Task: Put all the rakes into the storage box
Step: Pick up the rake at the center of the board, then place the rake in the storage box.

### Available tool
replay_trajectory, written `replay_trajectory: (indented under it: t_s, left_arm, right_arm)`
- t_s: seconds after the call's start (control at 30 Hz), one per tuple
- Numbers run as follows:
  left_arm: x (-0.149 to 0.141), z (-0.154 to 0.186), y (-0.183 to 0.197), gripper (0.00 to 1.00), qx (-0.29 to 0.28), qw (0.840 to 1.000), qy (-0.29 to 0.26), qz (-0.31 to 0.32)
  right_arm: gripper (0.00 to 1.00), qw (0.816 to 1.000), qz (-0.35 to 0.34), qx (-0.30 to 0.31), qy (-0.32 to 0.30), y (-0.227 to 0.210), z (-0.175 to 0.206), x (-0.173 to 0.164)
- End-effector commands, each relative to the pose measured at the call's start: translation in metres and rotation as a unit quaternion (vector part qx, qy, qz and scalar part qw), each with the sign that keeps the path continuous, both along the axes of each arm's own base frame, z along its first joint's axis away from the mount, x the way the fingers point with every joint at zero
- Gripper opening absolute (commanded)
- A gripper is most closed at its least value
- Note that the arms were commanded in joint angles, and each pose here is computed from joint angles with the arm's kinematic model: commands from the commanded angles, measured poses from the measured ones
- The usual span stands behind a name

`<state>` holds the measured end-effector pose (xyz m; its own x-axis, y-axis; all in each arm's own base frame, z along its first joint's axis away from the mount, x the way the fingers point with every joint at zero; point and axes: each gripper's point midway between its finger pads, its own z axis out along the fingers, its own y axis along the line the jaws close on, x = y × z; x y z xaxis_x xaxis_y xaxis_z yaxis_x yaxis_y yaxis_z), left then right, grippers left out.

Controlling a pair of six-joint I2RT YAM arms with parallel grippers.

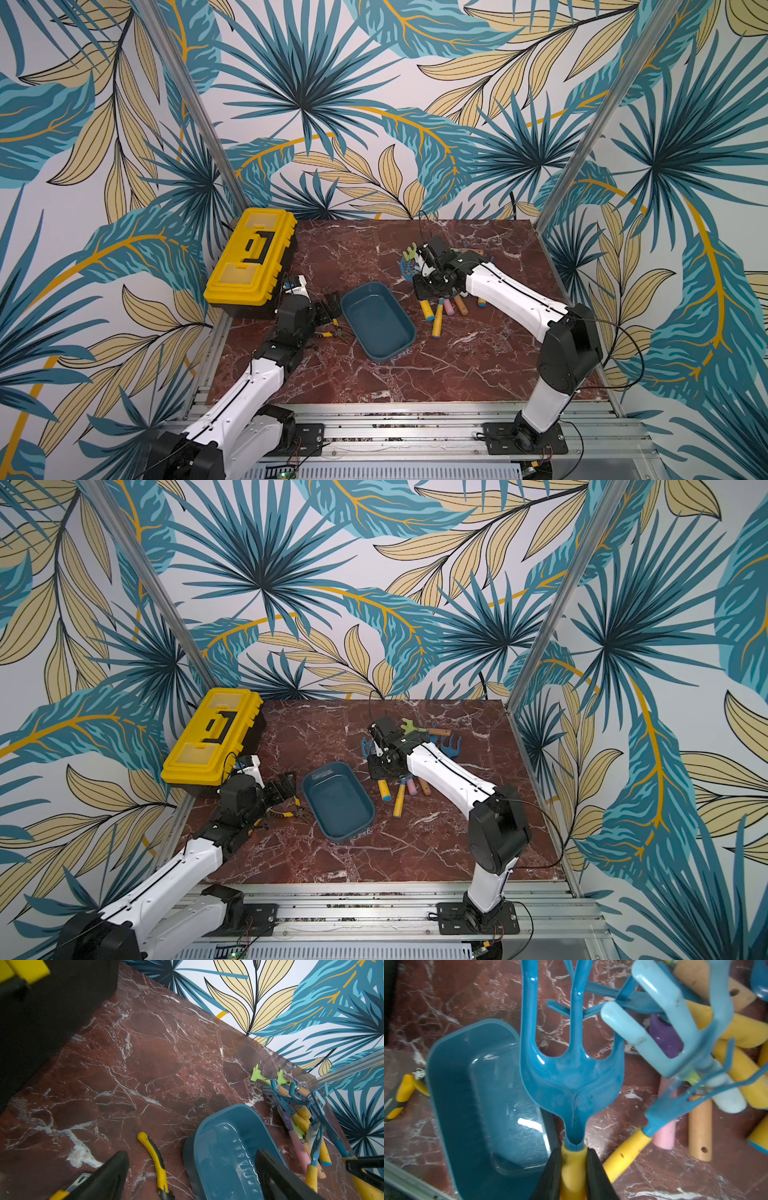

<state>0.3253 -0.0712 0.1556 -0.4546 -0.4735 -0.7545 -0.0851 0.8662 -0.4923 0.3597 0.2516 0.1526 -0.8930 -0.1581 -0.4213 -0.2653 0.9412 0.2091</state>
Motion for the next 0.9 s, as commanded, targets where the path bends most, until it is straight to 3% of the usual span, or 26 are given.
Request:
replay_trajectory:
  t_s: [0.0,0.37,0.57,0.7,0.8,0.87]
  left_arm:
    - [0.001,0.007,0.009,1.00,0.016,0.999,-0.019,0.022]
    - [-0.001,0.010,0.010,1.00,0.013,0.999,-0.026,0.024]
    - [-0.001,0.010,0.010,1.00,0.013,0.999,-0.024,0.021]
    - [-0.001,0.010,0.010,1.00,0.014,0.999,-0.024,0.022]
    - [-0.001,0.011,0.008,1.00,0.012,0.999,-0.025,0.018]
    - [-0.002,0.011,0.009,1.00,0.013,0.999,-0.025,0.019]
  right_arm:
    - [0.18,0.997,0.028,0.070,0.013,0.032,0.007,-0.012]
    - [0.18,0.989,0.065,0.125,0.032,0.088,-0.005,-0.026]
    - [0.18,0.999,-0.025,0.034,-0.014,0.040,-0.016,-0.004]
    - [0.18,0.997,-0.074,0.020,-0.016,0.005,-0.022,0.008]
    - [0.18,0.996,-0.059,0.062,-0.003,0.006,-0.016,0.008]
    - [0.18,0.987,0.005,0.156,0.036,0.036,-0.003,-0.004]
